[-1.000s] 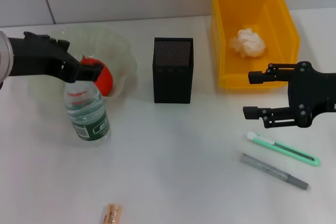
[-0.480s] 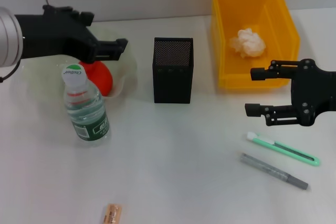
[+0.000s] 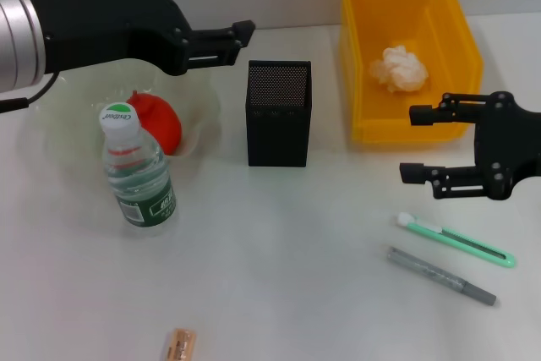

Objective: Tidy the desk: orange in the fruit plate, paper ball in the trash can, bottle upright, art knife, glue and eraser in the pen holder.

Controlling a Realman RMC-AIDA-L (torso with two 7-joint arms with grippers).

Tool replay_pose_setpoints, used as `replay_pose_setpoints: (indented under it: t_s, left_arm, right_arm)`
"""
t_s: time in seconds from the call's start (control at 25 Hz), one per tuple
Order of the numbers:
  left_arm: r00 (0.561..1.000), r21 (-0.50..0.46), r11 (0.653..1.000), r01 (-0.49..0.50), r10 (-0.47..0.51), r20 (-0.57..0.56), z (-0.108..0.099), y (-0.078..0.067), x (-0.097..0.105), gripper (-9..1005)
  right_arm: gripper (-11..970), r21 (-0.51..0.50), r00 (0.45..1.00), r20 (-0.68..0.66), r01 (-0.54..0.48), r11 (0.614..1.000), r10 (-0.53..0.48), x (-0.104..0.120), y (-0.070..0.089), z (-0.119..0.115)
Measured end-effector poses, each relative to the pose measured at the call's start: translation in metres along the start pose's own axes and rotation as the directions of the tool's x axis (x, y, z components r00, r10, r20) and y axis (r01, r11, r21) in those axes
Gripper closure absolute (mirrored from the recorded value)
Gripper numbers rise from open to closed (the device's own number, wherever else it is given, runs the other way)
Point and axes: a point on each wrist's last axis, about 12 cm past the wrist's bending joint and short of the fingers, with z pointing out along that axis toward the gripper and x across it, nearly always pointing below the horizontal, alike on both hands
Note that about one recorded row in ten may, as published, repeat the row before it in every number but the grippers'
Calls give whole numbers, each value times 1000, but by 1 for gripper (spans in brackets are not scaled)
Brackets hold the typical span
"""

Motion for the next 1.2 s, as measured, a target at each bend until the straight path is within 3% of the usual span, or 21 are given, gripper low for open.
replay_pose_setpoints:
  t_s: [0.32,0.84,0.92,1.2]
  left_arm:
    - [998,66,997,-39,36,46,-1,-9,-2,183]
    - [986,258,960,-106,68,150,-1,-36,9,183]
    - [989,320,941,-108,69,132,4,-45,22,183]
    - [994,382,921,-78,43,99,11,-47,54,183]
  right_arm:
    - [201,42,999,37,-15,999,13,0,-2,-8]
    - [202,71,999,49,-27,997,24,1,-4,-14]
    - [202,75,999,47,-30,997,26,2,-4,-15]
    - [202,82,998,37,-48,995,45,3,-6,-16]
